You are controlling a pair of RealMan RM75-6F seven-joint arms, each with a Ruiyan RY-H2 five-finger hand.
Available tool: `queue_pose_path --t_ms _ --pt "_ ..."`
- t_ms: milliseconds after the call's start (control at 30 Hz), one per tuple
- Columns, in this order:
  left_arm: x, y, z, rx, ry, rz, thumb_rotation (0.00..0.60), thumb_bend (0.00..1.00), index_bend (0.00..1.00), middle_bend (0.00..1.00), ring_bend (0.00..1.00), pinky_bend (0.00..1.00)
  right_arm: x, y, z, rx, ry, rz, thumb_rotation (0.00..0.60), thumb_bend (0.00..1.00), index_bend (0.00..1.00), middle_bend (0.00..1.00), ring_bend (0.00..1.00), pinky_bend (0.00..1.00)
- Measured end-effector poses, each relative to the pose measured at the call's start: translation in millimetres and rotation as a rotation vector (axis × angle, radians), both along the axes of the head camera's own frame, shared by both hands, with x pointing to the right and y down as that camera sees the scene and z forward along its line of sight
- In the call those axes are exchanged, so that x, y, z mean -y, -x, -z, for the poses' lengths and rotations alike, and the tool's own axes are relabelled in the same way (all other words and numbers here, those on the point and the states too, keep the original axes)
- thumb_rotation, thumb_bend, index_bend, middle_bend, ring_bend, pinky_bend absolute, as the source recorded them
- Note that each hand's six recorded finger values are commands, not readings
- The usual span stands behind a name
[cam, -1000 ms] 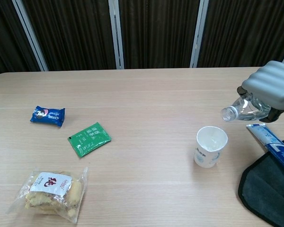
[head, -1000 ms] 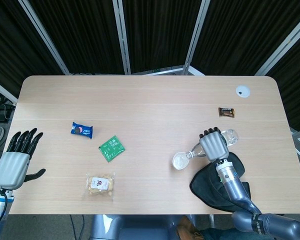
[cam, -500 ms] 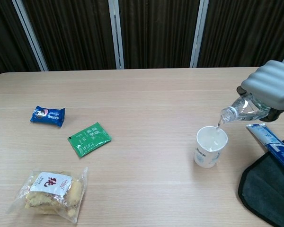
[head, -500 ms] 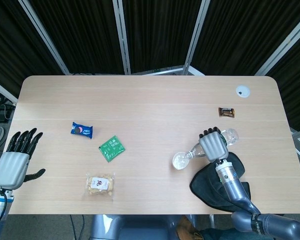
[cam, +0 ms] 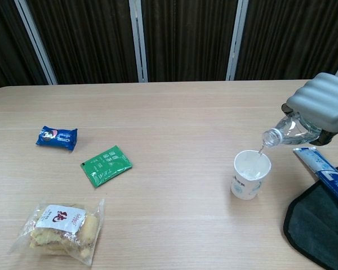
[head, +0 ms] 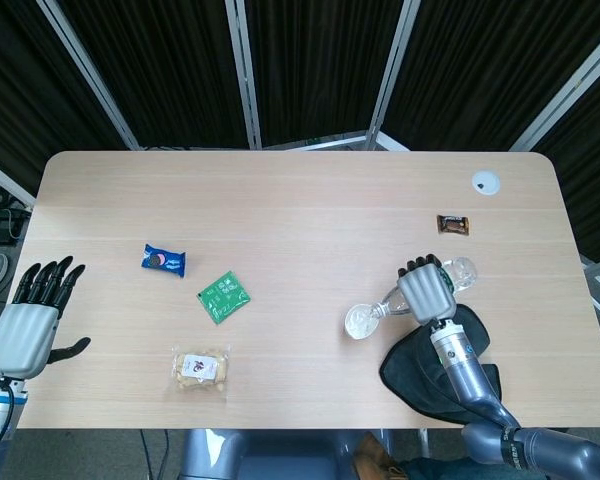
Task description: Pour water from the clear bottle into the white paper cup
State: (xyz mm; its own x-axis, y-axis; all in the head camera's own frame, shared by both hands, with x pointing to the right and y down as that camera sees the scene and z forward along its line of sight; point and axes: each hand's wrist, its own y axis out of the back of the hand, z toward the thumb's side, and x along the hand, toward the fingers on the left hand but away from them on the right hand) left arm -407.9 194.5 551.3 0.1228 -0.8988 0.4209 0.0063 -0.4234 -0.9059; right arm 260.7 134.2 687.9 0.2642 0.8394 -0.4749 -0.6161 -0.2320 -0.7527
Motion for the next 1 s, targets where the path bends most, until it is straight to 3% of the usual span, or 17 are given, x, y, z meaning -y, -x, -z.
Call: queue_pose_path --t_ms 1000 --pt "0.2 0.4 -2.3 0.013 0.004 0.003 0.6 0.0 0.0 0.0 0.0 0.0 -2.8 0.6 -4.7 0.0 0.005 -0.006 0.6 0.43 0.56 0.68 0.6 0.46"
